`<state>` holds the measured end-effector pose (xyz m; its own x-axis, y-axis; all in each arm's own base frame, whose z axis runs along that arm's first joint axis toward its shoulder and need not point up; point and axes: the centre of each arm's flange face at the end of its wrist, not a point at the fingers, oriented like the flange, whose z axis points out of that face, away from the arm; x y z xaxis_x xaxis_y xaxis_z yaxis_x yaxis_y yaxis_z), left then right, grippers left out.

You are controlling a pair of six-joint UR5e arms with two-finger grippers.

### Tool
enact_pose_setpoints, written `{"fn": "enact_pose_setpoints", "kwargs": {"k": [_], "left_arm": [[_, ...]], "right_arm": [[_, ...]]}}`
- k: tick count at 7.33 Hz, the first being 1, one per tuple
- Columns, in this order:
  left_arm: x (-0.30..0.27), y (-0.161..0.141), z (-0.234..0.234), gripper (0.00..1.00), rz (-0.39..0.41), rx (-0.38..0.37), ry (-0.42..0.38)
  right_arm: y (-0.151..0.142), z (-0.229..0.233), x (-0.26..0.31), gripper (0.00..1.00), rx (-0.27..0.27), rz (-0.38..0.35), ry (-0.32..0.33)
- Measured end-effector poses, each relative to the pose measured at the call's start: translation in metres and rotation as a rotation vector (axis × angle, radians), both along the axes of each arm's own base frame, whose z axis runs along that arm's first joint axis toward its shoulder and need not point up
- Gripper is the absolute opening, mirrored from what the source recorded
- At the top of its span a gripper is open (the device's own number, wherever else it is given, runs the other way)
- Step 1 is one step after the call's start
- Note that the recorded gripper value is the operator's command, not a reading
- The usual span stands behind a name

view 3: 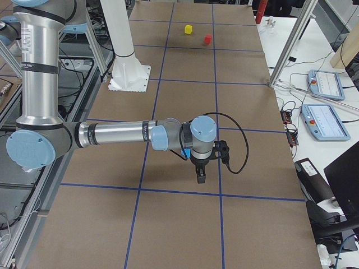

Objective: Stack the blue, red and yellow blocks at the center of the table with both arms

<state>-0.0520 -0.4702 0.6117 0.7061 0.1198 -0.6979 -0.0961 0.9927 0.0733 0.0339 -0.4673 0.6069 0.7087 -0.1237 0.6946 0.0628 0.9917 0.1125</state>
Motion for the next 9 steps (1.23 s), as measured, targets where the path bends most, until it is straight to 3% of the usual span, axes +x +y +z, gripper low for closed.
{"fn": "enact_pose_setpoints", "kwargs": {"k": [7,9], "left_arm": [[-0.0005,0.0019,0.0061,1.0,0.003,-0.001,-0.003],[-0.0005,0.0024,0.0094,1.0,-0.001,-0.016,-0.002]], "right_arm": [[-0.0016,-0.0045,-0.0004,1.0,0.007,0.002,0.0],[-0.0006,0.0,0.002,1.0,-0.003,0.008,0.034]]}}
